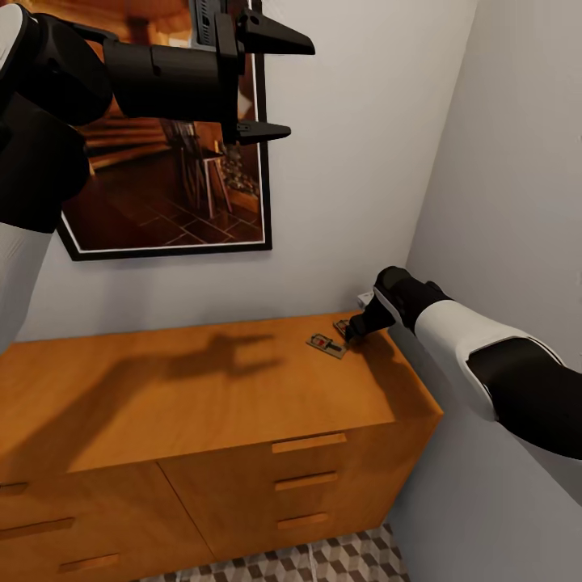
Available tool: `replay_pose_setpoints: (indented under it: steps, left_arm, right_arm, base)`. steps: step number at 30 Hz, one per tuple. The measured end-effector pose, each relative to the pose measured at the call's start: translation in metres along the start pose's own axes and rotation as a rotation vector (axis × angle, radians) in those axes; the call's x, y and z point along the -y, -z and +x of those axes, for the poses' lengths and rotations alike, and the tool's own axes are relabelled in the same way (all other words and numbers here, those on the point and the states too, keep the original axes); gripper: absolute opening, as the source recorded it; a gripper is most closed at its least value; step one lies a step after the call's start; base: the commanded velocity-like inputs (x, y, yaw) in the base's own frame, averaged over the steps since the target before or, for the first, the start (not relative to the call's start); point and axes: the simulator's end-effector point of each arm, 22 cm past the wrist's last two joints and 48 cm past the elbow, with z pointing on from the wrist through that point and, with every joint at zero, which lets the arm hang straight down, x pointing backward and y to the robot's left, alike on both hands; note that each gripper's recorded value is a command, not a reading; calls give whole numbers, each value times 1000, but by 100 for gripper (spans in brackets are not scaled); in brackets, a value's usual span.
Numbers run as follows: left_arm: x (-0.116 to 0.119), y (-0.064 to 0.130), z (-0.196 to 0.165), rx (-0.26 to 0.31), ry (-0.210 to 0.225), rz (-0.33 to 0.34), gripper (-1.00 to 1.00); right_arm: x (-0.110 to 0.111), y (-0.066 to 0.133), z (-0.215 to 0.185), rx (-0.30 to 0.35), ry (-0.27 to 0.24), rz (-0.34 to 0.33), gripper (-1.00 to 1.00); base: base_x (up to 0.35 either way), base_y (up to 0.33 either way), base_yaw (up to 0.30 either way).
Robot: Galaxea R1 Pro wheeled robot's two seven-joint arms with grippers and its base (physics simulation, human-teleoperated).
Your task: Take the four mousetraps from the cabinet in the bathroom and place them on the bathroom floor. Make sure all four end up on the same floor surface, and ensure that at least two of them are either under or directly next to the same bathroom sink.
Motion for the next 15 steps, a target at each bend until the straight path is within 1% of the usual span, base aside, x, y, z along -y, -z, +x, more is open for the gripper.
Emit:
replay_pose_setpoints:
  steps: [15]
  left_arm:
    - [15, 1, -18, 0, 1, 0, 100]
  right_arm:
    - [0, 22, -10, 0, 2, -2, -100]
  base:
    - [0, 0, 0]
